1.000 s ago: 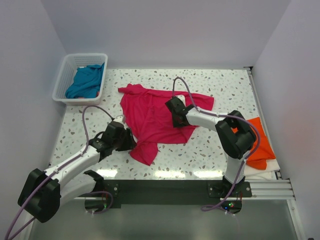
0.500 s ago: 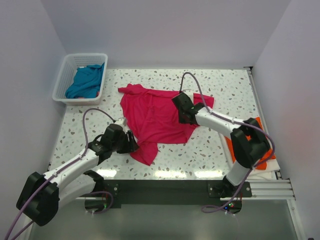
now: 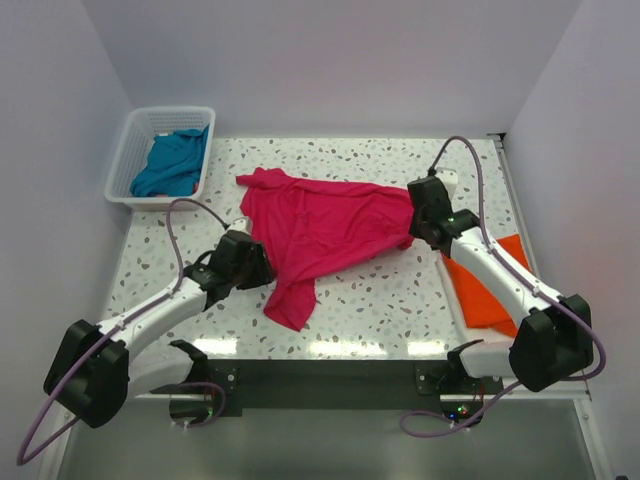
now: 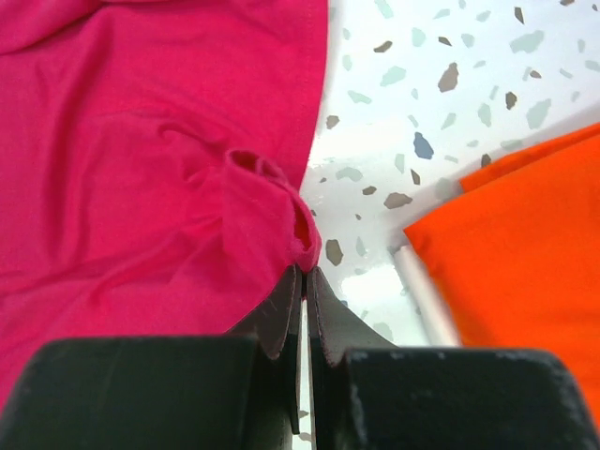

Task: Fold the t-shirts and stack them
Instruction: Flatten the tshirt out

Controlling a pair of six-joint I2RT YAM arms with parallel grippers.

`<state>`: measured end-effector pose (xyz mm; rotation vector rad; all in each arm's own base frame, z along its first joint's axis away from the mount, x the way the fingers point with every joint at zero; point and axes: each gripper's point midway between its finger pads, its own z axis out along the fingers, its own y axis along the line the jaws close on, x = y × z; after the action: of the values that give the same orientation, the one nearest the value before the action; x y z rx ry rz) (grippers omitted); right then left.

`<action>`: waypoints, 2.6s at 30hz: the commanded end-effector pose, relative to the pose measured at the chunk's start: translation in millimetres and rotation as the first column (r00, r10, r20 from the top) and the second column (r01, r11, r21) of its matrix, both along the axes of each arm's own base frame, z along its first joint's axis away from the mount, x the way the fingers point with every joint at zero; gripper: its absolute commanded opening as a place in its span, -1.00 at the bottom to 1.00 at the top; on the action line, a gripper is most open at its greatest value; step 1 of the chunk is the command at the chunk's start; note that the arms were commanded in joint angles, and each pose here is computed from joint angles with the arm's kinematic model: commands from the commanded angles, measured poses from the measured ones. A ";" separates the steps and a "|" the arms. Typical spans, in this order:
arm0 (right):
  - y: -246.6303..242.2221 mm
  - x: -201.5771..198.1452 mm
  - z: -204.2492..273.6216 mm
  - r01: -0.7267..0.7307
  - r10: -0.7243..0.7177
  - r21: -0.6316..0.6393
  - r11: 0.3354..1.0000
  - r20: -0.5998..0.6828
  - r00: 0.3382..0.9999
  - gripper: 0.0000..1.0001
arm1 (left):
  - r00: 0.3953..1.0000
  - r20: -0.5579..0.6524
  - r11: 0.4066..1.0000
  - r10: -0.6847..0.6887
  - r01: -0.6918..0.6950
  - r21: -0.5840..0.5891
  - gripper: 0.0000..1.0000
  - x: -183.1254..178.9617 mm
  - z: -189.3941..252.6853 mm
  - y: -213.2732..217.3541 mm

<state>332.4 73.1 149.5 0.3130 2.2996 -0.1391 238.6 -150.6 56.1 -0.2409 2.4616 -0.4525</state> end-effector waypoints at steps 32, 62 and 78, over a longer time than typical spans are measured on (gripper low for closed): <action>-12.9 4.0 39.7 -0.007 0.002 0.090 0.996 0.056 0.998 -1.00 | 0.926 0.135 0.933 0.352 -0.359 0.037 -1.00 116.2 55.2 60.5; -41.4 -14.8 107.7 0.047 -0.074 0.128 0.991 0.216 0.973 -1.00 | 0.842 0.509 0.975 0.179 -0.222 0.026 -0.98 67.3 275.9 86.0; -39.9 71.0 22.1 0.084 -0.081 0.204 0.975 -0.024 0.996 -1.00 | 0.932 0.359 0.999 0.053 -0.045 -0.029 -0.26 195.2 200.5 18.4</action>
<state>387.3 37.5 176.3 0.4791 2.3099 -0.0061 410.1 -105.2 264.6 -0.2629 2.0461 -0.3152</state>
